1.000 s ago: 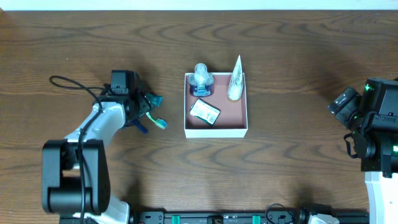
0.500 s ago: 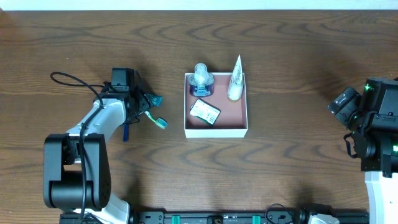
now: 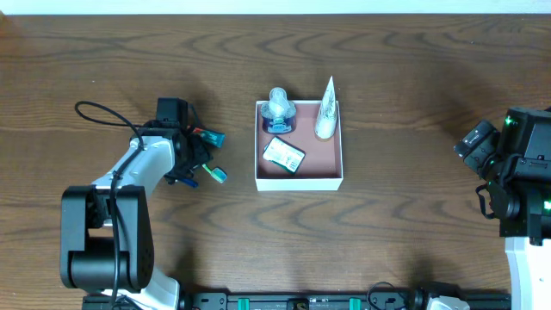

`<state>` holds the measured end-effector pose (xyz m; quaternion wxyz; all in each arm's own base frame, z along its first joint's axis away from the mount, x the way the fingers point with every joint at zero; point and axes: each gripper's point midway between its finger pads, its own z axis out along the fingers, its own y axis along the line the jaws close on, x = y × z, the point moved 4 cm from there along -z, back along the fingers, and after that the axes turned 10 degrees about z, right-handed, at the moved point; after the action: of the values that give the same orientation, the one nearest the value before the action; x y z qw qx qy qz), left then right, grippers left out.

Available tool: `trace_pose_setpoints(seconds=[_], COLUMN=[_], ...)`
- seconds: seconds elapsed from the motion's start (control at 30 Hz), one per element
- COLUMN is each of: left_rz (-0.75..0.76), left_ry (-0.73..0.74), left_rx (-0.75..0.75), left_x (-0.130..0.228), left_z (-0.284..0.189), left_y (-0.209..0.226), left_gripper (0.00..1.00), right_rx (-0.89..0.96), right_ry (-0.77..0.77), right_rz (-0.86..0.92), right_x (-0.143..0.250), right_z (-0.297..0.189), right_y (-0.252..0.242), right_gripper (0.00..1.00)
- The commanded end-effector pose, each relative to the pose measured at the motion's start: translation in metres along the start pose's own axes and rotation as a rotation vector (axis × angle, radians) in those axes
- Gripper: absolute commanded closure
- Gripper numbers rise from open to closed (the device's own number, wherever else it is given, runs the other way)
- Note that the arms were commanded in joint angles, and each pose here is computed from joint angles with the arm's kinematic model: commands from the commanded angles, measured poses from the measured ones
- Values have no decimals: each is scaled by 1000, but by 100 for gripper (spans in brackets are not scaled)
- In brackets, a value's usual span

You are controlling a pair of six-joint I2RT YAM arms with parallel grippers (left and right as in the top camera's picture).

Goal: Pack container

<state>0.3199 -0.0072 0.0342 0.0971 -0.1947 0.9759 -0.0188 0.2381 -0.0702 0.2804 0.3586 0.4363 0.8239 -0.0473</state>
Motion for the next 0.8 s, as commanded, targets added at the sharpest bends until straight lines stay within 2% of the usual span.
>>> trace_pose_setpoints(seconds=[0.0,0.1,0.13,0.27,0.4,0.47,0.5,0.57,0.77], left_rz=[-18,-19,-19,-19,-19,-19,-18,-18,67], left_ry=[202,207,205,203,192,182,177,168,115], left_rx=[1,17,18,19,24,29,31,39,173], left_x=[46,45,44,43,41,39,38,36,15], left_z=[27,26,26,26,26,26,27,26,-2], left_y=[10,7,7,6,5,5,4,2,-21], left_gripper=[30,37,46,68,71,80,81,94,94], right_rx=[11,11,11,11,11,11,11,11,11], right_ry=[-14,-14,-14,-14,-14,-14,-14,-14,-14], right_rz=[18,18,18,18,18,18,18,18,18], right_x=[-3,-3,-3,-3,-3,-3,-3,-3,-3], right_z=[-1,-1,-1,-1,-1,-1,-1,-1,-1], right_y=[-2,-2,-2,-2,-2,-2,-2,-2,-2], right_gripper=[1,1,1,1,1,1,1,1,1])
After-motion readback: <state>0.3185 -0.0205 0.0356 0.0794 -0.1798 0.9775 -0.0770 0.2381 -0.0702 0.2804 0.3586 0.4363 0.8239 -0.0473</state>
